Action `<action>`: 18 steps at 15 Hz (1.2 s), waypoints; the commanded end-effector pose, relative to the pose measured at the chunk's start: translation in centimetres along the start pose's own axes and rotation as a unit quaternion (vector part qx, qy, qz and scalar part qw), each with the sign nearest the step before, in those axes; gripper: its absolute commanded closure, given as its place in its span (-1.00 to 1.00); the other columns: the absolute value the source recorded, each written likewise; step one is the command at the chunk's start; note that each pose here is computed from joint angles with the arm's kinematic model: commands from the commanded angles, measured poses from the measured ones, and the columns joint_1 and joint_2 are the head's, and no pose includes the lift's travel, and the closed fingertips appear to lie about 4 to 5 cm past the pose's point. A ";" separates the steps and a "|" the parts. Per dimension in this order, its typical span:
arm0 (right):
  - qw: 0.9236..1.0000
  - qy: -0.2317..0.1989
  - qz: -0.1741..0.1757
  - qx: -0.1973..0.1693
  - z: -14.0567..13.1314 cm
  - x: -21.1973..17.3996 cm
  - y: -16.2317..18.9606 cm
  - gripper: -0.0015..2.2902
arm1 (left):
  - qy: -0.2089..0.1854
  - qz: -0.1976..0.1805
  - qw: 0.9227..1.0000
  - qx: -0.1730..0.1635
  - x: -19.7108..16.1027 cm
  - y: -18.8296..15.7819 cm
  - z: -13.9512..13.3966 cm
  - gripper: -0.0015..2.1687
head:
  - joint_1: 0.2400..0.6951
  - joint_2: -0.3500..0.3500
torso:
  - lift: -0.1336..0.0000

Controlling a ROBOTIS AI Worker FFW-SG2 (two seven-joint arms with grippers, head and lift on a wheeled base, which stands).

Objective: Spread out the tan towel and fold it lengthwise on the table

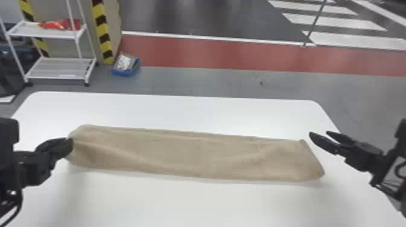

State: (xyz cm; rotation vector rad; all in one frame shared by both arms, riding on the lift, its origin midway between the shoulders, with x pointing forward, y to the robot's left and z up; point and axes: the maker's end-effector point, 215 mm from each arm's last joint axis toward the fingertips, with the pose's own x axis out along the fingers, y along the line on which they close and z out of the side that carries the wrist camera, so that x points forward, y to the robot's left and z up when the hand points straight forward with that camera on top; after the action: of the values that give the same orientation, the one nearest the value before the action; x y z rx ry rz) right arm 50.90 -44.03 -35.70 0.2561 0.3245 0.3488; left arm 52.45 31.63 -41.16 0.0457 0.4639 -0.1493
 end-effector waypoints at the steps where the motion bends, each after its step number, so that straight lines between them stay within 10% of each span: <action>1: 0.999 -0.008 0.029 0.031 -0.3 -0.3 1.2 -0.92 | -0.001 0.000 1.000 0.006 -0.2 0.1 -0.3 -0.93 | 1.00 -0.39 | -0.86; 9: 0.984 -0.031 0.134 -0.117 3.7 3.7 11.4 -0.87 | -0.072 0.015 0.997 0.005 -1.4 1.9 3.8 -0.98 | 1.00 -0.12 | -0.86; 11: 0.953 -0.058 0.149 -0.258 5.2 7.2 15.7 -0.87 | -0.069 0.014 0.997 0.000 -1.0 2.1 3.5 -0.98 | 1.00 -0.05 | -0.86; 12: 0.913 -0.088 0.174 -0.357 5.6 9.1 19.1 -0.87 | -0.067 0.012 0.998 0.000 -0.7 2.0 3.4 -0.98 | 1.00 0.00 | -0.86; 16: 0.863 -0.035 0.233 -0.447 4.9 17.7 23.7 -0.81 | -0.056 0.014 0.998 0.013 -0.3 1.9 2.6 -0.98 | 1.00 0.30 | -0.86; 18: 0.822 0.043 0.290 -0.488 2.3 20.6 26.1 -0.74 | -0.045 0.014 0.999 0.015 0.1 1.8 1.8 -0.98 | 1.00 0.43 | -0.86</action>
State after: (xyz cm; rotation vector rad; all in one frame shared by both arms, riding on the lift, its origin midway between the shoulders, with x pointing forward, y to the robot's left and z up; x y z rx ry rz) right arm 61.27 -14.95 -29.96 -0.6234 0.0427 1.0177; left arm 53.66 33.33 -38.98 0.0701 0.3564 -0.1296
